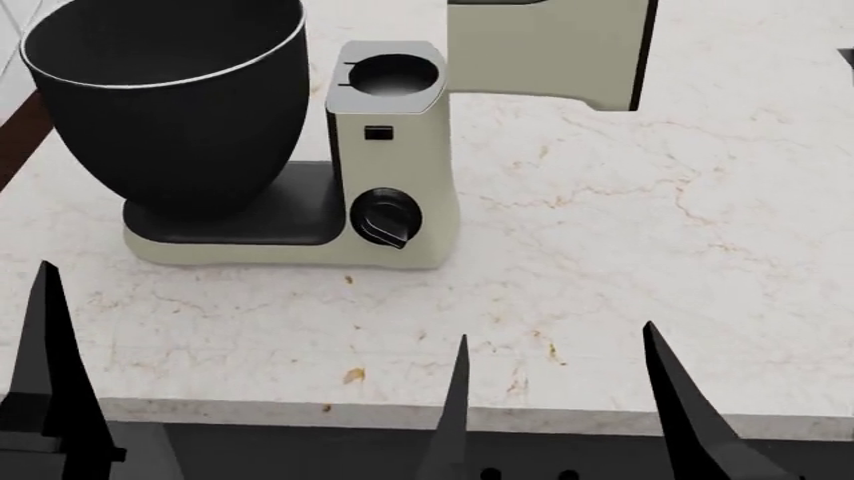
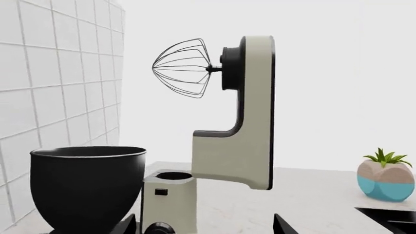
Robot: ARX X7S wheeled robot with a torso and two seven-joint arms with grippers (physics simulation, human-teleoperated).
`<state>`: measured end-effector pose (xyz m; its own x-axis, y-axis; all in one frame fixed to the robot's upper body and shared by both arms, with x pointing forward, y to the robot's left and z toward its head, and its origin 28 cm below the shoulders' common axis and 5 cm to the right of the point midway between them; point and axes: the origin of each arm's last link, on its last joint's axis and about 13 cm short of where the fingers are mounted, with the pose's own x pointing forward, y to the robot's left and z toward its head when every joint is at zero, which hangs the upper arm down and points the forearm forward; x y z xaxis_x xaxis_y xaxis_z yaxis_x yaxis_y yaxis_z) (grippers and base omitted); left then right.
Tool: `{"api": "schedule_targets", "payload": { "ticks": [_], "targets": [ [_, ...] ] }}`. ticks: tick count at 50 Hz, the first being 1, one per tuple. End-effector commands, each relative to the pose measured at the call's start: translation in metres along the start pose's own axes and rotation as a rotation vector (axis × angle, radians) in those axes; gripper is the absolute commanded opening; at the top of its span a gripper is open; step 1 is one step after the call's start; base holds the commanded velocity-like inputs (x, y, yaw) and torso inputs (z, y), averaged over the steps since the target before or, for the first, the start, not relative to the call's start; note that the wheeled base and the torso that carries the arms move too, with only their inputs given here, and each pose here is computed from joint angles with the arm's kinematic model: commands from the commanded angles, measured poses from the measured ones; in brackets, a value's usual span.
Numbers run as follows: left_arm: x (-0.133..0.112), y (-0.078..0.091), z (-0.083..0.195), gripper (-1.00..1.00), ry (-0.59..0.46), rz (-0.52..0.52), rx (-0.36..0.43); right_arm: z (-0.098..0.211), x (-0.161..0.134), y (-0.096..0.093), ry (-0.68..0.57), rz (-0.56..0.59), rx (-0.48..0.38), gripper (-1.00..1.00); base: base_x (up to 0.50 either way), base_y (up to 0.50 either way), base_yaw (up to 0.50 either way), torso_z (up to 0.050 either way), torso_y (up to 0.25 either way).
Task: Close the stand mixer head.
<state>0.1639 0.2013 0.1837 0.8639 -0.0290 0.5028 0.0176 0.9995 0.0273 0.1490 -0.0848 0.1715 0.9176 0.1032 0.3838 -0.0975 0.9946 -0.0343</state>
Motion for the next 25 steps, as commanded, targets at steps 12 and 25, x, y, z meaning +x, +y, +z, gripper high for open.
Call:
{"api": "schedule_targets", "payload": {
  "ticks": [12,25],
  "targets": [
    [-0.0022,0.0043,0.0006,1.0,0.002,0.04,0.032,0.0071,-0.0029,-0.001,-0.063,0.001,-0.003,1.0,0.5,0.01,0.0,0.0,0.0],
    [-0.0035,0.0069,0.0059,1.0,-0.017,0.048,0.022,0.009,-0.0037,-0.0004,-0.062,-0.004,0.056,1.0,0.47,0.0,0.0,0.0,0.0]
  ]
}}
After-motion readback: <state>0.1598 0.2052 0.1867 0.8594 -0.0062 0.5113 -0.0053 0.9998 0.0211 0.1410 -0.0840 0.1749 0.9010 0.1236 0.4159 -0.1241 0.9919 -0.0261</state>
